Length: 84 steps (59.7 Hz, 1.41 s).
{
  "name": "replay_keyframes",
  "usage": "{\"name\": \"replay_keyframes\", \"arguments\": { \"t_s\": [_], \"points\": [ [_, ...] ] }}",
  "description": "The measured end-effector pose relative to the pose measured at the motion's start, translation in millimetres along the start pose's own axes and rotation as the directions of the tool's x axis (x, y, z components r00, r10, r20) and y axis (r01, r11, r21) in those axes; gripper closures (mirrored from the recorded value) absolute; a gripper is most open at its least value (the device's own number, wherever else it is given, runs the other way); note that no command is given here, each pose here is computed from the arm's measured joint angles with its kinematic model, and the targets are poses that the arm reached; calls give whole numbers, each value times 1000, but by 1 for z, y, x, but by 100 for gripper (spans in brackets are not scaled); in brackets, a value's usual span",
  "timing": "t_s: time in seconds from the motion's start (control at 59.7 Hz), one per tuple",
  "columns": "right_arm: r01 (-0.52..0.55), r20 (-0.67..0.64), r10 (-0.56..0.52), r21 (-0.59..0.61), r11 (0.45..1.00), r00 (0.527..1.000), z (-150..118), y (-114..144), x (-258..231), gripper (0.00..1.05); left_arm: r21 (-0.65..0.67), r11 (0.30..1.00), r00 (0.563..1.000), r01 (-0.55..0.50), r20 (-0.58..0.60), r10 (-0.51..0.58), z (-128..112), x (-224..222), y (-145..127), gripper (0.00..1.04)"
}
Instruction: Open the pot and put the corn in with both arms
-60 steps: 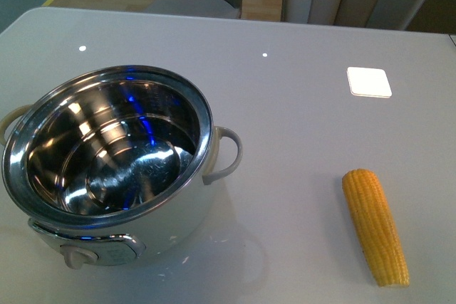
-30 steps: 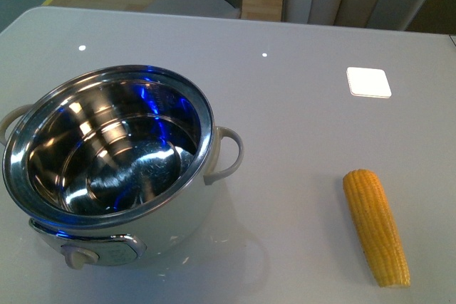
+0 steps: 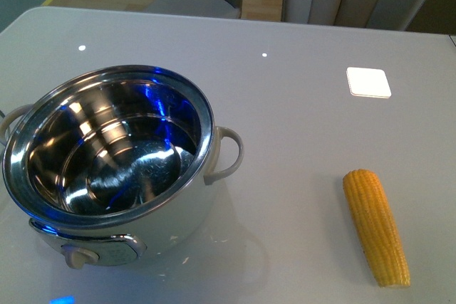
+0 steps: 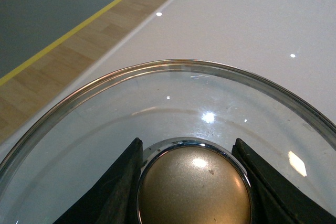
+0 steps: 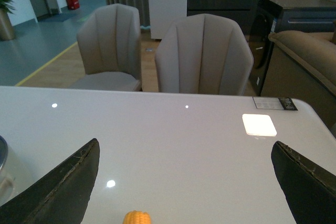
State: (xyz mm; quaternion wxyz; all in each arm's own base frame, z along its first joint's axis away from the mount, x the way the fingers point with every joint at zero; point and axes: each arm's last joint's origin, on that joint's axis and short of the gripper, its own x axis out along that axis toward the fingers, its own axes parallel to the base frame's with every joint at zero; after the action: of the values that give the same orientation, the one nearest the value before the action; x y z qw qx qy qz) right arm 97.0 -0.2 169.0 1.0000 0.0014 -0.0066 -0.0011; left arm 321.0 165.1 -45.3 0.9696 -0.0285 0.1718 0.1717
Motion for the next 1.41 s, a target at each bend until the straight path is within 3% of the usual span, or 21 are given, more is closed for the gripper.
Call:
{"name": "replay_keyframes", "arguments": {
  "t_s": [0.436,0.653,0.754,1.005,1.206,1.407],
  "points": [
    [0,0,0,0,1000,1000,0,0,0,9,3,1000,1000,22,-8,-22,-16,17,-1,60],
    [0,0,0,0,1000,1000,0,0,0,9,0,1000,1000,21,-20,-21,-14,11,1,24],
    [0,0,0,0,1000,1000,0,0,0,9,-2,1000,1000,12,-1,-12,6,2,1,6],
    [0,0,0,0,1000,1000,0,0,0,9,-27,997,983,68,172,-62,104,-36,-20,7],
    [0,0,0,0,1000,1000,0,0,0,9,-60,984,932,166,335,-137,177,-95,-54,7],
    [0,0,0,0,1000,1000,0,0,0,9,-139,968,909,211,392,-142,198,-160,-74,7]
  ]
}}
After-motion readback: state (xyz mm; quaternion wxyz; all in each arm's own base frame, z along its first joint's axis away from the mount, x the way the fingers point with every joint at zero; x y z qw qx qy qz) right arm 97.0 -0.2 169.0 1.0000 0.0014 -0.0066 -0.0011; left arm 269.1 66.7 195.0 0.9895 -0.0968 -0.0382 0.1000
